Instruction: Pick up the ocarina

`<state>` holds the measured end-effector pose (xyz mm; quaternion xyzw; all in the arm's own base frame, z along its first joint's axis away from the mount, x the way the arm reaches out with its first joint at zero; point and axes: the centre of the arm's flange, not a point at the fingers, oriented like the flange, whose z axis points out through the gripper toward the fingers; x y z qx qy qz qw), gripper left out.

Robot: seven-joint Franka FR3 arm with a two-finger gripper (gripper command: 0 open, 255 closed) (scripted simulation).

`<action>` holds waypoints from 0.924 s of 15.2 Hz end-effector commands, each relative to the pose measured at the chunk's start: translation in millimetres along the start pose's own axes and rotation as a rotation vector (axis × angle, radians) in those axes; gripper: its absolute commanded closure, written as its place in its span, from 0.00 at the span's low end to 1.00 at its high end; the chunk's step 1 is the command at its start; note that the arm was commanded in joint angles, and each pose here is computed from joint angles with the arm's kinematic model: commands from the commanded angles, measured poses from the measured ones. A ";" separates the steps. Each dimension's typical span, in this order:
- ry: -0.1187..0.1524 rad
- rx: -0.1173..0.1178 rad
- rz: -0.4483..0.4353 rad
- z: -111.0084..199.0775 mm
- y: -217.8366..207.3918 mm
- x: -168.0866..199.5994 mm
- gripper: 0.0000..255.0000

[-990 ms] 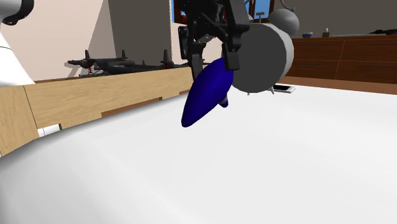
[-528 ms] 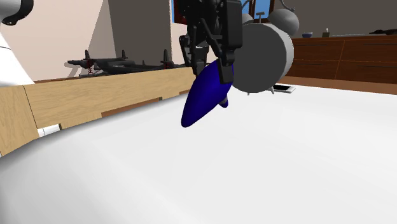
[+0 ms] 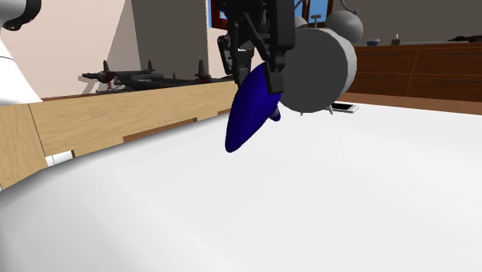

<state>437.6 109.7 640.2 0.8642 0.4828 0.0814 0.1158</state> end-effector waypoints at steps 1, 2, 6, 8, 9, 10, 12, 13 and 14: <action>0.000 0.000 0.000 -9.7 2.9 -0.1 1.00; 0.000 0.000 0.000 -14.8 4.4 0.1 1.00; 0.000 0.000 0.000 -35.1 10.3 0.7 1.00; 0.000 0.000 0.000 -45.2 13.2 1.0 1.00; 0.000 0.000 0.000 -50.3 14.7 1.2 1.00; 0.000 0.000 0.000 -55.4 16.1 1.3 1.00; 0.000 0.000 0.000 -65.5 19.1 1.6 1.00; 0.000 0.000 0.000 -66.2 19.3 1.6 1.00; 0.000 0.000 0.000 -66.3 19.3 1.6 1.00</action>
